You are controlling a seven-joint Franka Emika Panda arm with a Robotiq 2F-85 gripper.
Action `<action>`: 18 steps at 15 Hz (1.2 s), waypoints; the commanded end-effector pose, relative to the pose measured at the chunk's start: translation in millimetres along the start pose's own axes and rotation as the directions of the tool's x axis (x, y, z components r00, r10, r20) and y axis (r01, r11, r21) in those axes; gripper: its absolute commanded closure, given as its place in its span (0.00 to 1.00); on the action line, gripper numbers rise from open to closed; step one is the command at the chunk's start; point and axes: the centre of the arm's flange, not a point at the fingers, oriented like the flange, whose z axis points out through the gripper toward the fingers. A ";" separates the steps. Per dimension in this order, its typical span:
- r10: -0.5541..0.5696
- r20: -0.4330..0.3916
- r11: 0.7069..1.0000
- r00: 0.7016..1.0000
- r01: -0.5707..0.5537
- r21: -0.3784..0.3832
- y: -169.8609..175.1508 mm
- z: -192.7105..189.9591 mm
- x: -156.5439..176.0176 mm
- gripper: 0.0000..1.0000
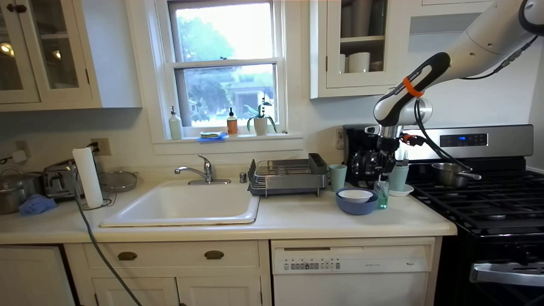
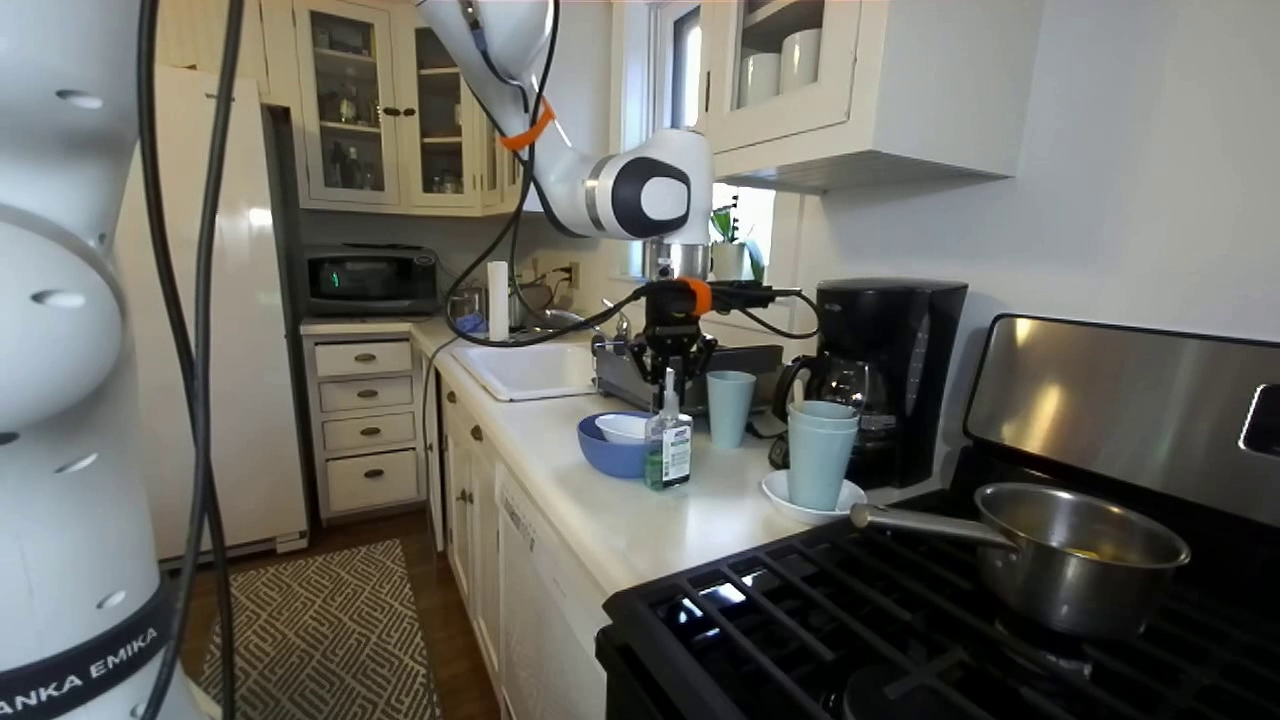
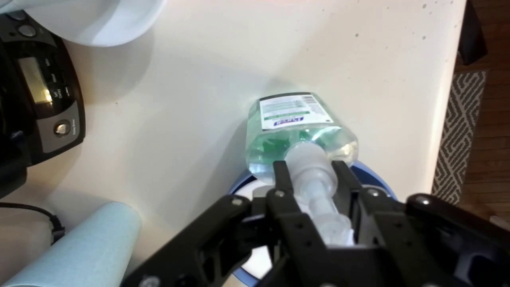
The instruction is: Move the pump bottle to the left
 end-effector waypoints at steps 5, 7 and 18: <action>-0.068 0.013 0.998 0.998 0.068 0.012 7.9 2.7 4.7 0.92; -0.075 0.018 0.997 0.997 0.075 0.016 9.0 4.6 5.3 0.91; -0.093 0.036 0.995 0.995 0.092 0.036 9.8 2.6 11.5 0.17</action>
